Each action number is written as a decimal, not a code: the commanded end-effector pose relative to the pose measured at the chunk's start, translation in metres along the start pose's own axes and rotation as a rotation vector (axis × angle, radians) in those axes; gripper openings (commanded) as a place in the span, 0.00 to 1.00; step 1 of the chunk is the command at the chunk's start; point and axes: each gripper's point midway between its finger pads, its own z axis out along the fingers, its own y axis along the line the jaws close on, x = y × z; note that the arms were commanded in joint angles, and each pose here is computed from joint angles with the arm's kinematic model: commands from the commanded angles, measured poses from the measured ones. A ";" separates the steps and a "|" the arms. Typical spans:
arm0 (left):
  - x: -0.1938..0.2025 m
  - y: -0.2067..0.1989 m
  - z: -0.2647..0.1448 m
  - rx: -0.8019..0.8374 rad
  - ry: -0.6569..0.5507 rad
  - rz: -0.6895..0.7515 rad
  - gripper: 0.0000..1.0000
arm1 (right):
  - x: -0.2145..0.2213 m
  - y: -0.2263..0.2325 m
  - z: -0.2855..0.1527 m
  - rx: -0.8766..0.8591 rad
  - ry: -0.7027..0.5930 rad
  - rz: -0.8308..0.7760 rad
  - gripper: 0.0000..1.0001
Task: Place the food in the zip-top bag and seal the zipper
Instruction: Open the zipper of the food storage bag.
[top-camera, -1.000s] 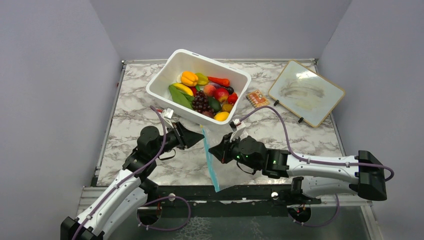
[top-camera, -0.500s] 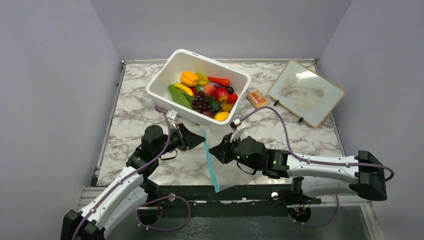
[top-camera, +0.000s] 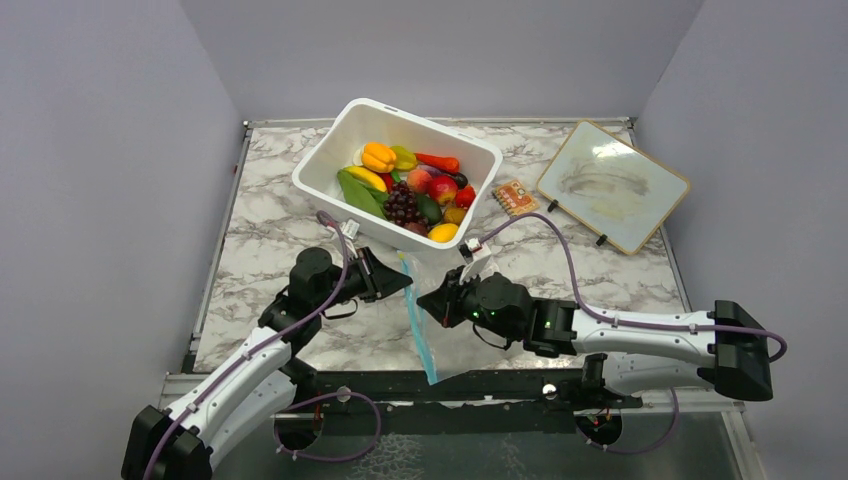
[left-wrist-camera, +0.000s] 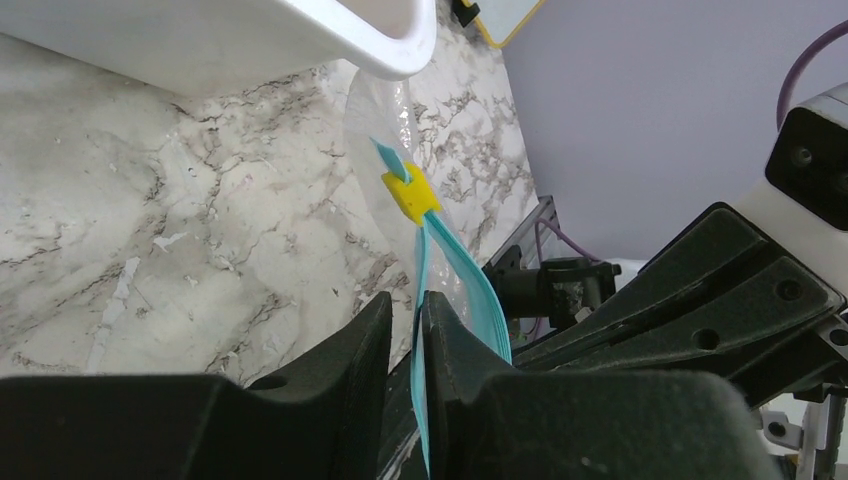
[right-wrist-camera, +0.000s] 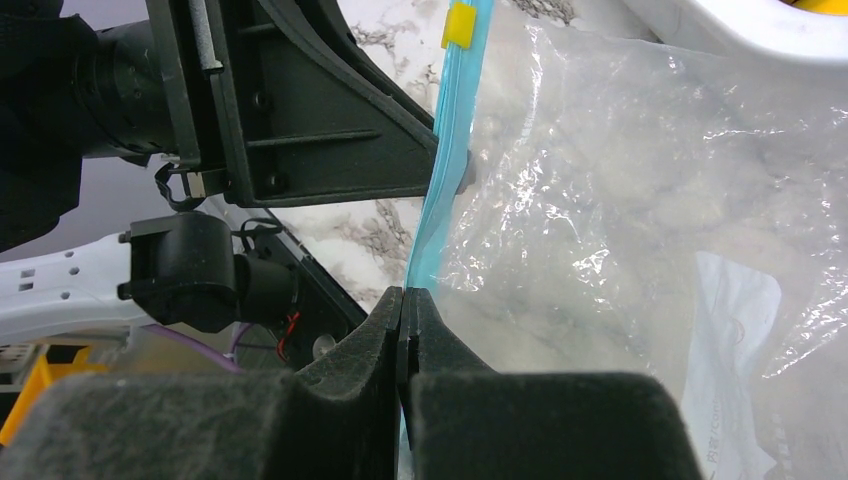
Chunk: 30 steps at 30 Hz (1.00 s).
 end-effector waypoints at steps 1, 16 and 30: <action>0.003 -0.007 0.000 0.042 0.012 0.004 0.16 | -0.010 0.014 0.002 -0.037 -0.027 0.010 0.01; -0.031 -0.027 -0.040 -0.152 -0.014 0.262 0.00 | -0.046 -0.007 -0.054 0.178 0.047 -0.057 0.01; -0.060 -0.063 -0.069 -0.217 -0.023 0.386 0.00 | -0.050 -0.016 -0.074 0.161 -0.020 0.041 0.01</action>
